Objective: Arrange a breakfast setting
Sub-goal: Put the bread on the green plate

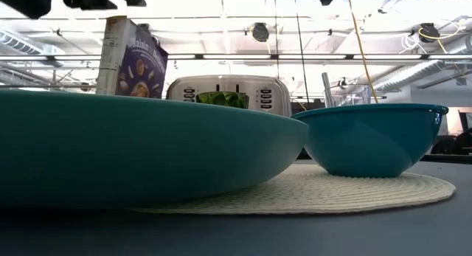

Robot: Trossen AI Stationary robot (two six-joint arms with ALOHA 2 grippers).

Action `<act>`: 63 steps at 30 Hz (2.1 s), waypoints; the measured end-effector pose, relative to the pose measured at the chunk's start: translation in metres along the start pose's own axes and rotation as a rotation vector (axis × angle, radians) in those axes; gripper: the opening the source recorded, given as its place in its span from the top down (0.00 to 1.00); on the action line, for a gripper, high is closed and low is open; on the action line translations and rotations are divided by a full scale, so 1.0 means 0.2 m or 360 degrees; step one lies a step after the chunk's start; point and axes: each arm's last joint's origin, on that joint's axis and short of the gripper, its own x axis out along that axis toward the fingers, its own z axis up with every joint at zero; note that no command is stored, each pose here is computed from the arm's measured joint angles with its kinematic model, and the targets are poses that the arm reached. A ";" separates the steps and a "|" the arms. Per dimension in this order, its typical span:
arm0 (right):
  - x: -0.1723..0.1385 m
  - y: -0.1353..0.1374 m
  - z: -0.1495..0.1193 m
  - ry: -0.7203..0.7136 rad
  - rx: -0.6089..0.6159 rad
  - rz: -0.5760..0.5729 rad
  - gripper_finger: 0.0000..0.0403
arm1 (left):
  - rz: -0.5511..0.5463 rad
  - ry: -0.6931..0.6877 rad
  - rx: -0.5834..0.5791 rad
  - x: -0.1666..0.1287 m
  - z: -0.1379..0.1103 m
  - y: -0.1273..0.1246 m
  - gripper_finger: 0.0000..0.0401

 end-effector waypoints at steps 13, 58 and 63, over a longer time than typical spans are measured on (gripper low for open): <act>0.10 -0.06 0.02 -0.0185 0.0340 -0.0409 0.21 | -0.0162 -0.0018 0.0180 -0.01 0.32 -0.04 0.02; 0.53 -0.64 -0.05 0.0346 0.0925 -0.1305 0.21 | -0.0737 0.0047 0.0062 -0.27 0.32 -0.17 0.02; 0.52 -0.64 -0.07 0.0407 0.0966 -0.1324 0.21 | -0.0737 0.0047 0.0063 -0.27 0.32 -0.17 0.02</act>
